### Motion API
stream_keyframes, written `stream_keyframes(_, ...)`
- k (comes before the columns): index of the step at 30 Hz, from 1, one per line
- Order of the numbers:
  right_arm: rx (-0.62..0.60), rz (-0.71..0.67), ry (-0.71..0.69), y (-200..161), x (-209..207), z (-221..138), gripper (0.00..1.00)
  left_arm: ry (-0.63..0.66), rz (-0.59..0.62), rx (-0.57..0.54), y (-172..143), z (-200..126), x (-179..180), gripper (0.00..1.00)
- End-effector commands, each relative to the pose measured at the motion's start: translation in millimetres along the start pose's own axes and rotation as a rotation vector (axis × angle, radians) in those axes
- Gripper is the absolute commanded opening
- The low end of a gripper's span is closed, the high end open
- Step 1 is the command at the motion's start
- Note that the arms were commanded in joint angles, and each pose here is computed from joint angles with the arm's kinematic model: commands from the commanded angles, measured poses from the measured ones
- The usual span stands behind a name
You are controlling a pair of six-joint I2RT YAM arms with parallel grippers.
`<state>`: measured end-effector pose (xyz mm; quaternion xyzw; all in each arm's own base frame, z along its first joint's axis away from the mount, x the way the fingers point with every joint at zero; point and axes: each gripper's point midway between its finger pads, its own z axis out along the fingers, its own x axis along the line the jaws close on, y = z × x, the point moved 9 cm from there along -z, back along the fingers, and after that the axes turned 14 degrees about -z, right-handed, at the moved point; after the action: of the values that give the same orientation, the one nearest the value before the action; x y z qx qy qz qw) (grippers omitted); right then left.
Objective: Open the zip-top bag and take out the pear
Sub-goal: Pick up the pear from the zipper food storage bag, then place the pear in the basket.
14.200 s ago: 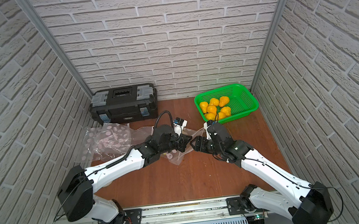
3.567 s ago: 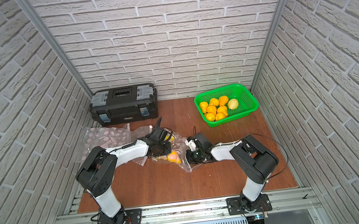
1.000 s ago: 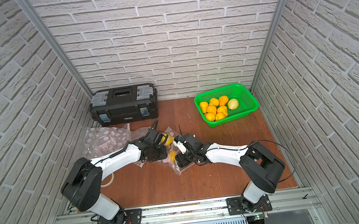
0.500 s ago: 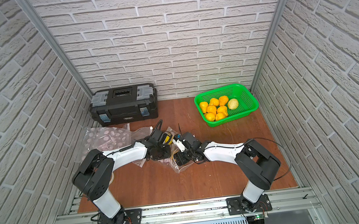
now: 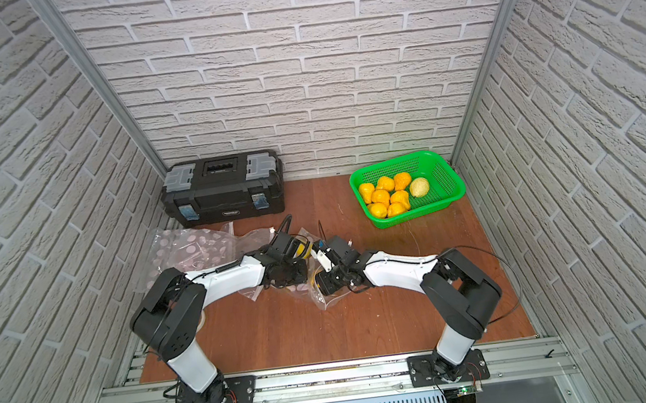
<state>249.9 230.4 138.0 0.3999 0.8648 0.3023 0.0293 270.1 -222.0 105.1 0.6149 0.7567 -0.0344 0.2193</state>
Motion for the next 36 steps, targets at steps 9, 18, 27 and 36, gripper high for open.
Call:
stream_keyframes(9, -0.132, 0.18, -0.073, -25.3, -18.9, -109.9, 0.38, 0.119, -0.047, 0.082, -14.7, 21.8, 29.7, 0.3)
stream_keyframes(18, -0.298, 0.298, -0.219, -2.4, -65.0, -161.3, 0.35, 0.07, -0.046, 0.034, -7.9, 4.2, 18.1, 0.38)
stream_keyframes(27, -0.271, 0.427, -0.424, 35.7, -166.4, -175.6, 0.33, -0.032, -0.03, -0.049, 9.6, -38.3, -5.3, 0.42)
stream_keyframes(36, -0.198, 0.638, -0.514, 42.4, -287.7, -177.2, 0.31, -0.098, -0.049, -0.133, 25.4, -74.9, -5.0, 0.44)
